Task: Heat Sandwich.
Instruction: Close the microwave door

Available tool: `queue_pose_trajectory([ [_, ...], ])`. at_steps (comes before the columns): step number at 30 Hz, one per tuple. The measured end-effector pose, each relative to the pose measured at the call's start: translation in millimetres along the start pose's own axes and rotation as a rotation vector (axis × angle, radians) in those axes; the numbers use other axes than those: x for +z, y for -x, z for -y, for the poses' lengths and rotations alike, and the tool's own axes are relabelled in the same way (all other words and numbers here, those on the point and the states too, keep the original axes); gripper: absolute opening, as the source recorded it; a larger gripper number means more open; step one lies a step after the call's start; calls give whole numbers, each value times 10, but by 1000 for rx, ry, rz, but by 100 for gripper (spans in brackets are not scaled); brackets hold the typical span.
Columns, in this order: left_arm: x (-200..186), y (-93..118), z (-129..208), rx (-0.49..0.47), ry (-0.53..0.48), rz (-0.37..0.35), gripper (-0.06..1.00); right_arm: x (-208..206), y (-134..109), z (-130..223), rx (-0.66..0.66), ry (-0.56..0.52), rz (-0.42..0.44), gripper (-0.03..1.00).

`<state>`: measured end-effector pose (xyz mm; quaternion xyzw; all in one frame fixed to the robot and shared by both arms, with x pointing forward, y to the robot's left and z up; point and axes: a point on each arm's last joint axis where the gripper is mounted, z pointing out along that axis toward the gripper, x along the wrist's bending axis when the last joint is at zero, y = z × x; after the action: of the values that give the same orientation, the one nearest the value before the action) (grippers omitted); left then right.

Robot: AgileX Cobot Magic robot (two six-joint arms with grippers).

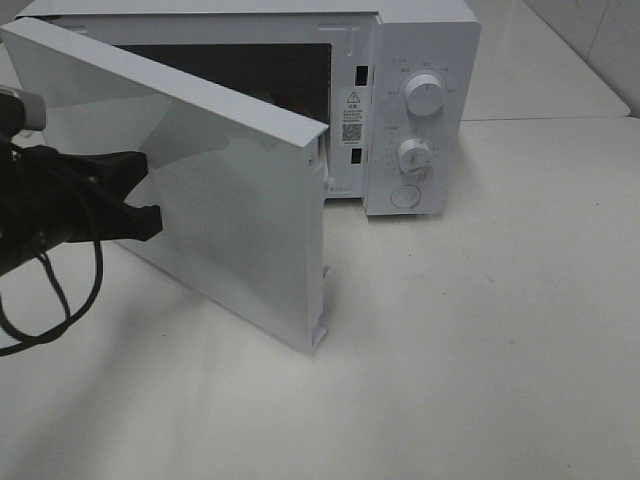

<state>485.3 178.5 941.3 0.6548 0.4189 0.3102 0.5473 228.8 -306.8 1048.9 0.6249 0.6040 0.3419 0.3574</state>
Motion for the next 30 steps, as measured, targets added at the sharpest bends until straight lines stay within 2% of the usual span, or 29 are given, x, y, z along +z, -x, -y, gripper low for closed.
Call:
queue_pose_trajectory([
  [11,337,314,-70,-17,26,45,0,0,0,0,0,0,0,77],
  [24,779,694,-186,25,24,65,0,0,0,0,0,0,0,77],
  [30,943,766,-216,33,21,63,0,0,0,0,0,0,0,77],
])
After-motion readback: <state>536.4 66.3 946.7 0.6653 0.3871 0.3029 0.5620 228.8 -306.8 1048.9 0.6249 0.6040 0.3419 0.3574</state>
